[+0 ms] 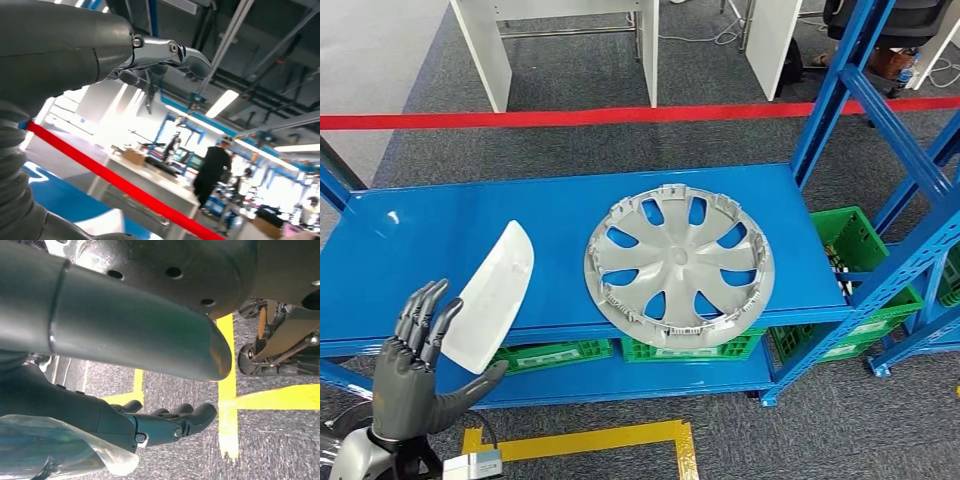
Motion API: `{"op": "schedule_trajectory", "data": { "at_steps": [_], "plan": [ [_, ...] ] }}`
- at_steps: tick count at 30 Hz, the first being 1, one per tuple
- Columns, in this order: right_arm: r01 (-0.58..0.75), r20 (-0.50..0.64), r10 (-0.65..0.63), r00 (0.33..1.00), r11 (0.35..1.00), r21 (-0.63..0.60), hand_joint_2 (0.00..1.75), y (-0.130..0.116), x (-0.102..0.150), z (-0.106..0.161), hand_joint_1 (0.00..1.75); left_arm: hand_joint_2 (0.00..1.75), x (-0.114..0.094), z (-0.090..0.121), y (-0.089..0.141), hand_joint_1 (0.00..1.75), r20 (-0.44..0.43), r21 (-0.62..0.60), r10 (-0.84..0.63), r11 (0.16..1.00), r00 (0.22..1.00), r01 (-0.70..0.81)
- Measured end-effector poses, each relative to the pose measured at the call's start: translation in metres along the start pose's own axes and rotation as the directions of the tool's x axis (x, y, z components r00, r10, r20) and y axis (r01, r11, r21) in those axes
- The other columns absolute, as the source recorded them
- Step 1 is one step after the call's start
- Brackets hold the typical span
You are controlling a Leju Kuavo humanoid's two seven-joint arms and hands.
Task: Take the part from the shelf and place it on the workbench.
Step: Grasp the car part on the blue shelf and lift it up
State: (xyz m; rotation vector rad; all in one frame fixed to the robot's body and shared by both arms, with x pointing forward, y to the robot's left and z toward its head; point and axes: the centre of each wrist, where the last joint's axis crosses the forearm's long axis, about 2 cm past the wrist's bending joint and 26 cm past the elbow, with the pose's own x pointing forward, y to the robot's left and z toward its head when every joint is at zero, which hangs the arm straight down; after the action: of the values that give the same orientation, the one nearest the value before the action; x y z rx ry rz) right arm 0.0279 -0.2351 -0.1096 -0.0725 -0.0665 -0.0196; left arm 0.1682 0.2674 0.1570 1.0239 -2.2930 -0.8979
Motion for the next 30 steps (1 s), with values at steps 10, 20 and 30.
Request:
{"op": "schedule_trajectory", "data": {
  "at_steps": [10, 20, 30],
  "plan": [
    [0.018, -0.001, -0.018, 1.0, 1.0, -0.011, 0.0, -0.003, 0.0, -0.001, 0.0, 1.75, -0.013, 0.015, 0.01, 0.0, -0.087, -0.032, -0.047, 0.999, 0.995, 0.044],
    [0.026, -0.008, -0.026, 1.0, 0.999, -0.02, 0.0, -0.006, 0.0, -0.001, 0.0, 1.75, -0.018, 0.025, 0.01, 0.0, -0.202, -0.038, 0.018, 0.999, 0.979, -0.026],
    [0.009, -0.014, -0.01, 1.0, 1.0, -0.024, 0.0, -0.006, 0.0, -0.001, 0.0, 1.75, -0.016, 0.035, -0.011, 0.0, -0.302, -0.043, 0.123, 0.989, 0.945, -0.142]
  ]
}}
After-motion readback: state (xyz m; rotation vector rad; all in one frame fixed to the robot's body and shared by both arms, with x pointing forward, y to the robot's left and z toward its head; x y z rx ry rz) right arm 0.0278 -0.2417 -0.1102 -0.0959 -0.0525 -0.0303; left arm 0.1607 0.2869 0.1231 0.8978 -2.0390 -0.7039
